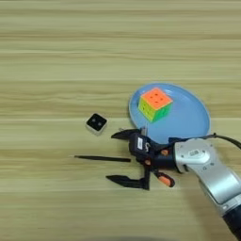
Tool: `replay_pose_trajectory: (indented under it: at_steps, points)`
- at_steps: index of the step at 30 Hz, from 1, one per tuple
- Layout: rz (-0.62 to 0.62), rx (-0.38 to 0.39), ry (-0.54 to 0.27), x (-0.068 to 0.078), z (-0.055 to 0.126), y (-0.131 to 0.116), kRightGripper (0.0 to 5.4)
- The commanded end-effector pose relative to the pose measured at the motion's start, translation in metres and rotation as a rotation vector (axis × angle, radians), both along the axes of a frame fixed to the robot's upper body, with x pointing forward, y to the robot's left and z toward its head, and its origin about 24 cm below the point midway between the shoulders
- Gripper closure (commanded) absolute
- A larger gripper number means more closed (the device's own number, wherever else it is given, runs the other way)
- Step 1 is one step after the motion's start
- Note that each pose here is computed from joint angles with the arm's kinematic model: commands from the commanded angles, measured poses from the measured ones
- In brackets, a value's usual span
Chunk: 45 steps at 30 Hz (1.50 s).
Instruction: Move the objects on the table
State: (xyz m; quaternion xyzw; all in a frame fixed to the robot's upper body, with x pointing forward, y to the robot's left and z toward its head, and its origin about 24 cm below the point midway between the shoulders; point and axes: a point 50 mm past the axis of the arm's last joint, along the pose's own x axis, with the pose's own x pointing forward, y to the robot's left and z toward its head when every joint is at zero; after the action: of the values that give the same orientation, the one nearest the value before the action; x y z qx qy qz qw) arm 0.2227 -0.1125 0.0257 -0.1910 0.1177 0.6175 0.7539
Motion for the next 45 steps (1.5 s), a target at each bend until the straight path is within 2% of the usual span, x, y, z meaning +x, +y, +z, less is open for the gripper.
replay_pose_trajectory:
  at_steps: [1,5,10,15,18,27,45]
  points:
    - [-0.004,0.016,-0.103,0.013,0.016,0.007,0.03]
    - [0.005,0.028,-0.079,0.013,0.014,0.011,0.03]
    - [0.013,0.048,-0.016,0.012,0.009,0.015,0.68]
    - [0.012,0.027,-0.025,0.013,0.006,0.016,1.37]
    - [0.014,0.026,-0.024,0.013,0.005,0.017,1.56]
    - [0.009,0.014,-0.012,0.014,0.002,0.017,2.59]
    - [-0.013,0.025,0.015,0.017,-0.002,0.016,4.44]
